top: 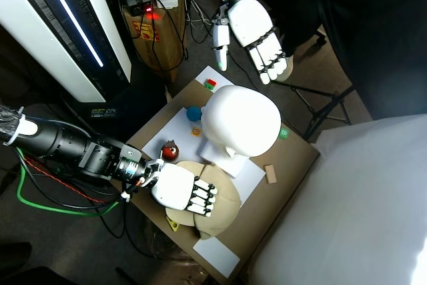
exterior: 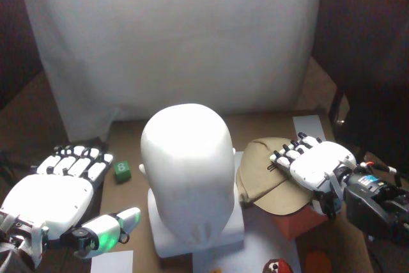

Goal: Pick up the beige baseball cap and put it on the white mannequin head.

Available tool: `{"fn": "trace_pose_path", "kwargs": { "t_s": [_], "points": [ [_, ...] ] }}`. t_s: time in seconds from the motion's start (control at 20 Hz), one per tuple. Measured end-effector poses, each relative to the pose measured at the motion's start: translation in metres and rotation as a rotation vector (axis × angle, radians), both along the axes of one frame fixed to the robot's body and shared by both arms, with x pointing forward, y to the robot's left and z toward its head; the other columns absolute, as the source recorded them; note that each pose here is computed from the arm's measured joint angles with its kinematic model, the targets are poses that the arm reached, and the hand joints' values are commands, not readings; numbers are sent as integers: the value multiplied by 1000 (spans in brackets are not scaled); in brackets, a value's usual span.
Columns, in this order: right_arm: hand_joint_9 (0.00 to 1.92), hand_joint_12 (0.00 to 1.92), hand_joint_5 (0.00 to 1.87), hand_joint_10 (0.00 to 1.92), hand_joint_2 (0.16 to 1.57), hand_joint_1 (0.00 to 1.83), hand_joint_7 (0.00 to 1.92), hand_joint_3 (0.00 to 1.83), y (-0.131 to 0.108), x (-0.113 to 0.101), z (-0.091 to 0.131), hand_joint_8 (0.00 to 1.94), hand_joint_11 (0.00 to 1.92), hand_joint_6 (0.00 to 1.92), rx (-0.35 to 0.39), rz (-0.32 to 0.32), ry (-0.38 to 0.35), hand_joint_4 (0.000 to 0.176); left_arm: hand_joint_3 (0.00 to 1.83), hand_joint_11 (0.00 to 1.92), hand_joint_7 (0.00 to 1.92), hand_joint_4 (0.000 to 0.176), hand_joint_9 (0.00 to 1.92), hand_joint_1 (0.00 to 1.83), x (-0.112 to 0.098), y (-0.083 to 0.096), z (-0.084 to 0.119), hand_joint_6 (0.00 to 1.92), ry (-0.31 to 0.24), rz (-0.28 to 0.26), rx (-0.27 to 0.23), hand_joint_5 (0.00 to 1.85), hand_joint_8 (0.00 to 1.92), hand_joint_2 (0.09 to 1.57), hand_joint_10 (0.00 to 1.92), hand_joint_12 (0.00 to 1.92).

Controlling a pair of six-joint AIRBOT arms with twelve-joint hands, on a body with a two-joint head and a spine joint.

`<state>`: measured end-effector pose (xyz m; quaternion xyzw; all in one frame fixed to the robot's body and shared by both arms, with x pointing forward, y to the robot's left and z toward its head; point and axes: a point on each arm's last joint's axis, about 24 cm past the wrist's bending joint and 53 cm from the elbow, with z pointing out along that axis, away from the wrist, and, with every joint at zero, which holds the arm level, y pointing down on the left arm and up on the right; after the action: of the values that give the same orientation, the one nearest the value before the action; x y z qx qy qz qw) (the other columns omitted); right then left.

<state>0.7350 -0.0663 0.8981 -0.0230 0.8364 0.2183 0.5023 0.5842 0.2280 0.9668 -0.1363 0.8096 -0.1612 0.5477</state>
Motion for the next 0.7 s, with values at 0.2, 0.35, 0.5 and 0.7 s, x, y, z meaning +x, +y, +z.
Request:
{"fn": "trace_pose_path", "kwargs": {
  "t_s": [0.2,0.35,0.5,0.7],
  "points": [
    [196,459,146,3,1148,1184,183,4,1,0,0,3,0,2,-9,11,-6,0,2,0,0,0,0,0,0,0,0,1,4,-6,-5,48,0,1183,0,114],
    [196,458,146,3,1150,1184,184,4,1,3,6,3,0,2,-7,13,-12,0,0,0,0,0,2,0,1,2,1,1,4,4,-10,58,0,1182,0,142],
    [196,458,146,3,1150,1185,184,4,-2,1,12,2,0,2,-1,16,-13,0,0,0,0,0,3,0,2,2,2,1,2,9,-14,59,0,1182,0,149],
    [210,500,158,5,1167,1172,212,8,-1,0,11,7,0,4,-3,24,-12,0,0,0,16,0,13,0,3,3,3,1,-1,11,-12,64,1,1175,1,185]
  ]
}}
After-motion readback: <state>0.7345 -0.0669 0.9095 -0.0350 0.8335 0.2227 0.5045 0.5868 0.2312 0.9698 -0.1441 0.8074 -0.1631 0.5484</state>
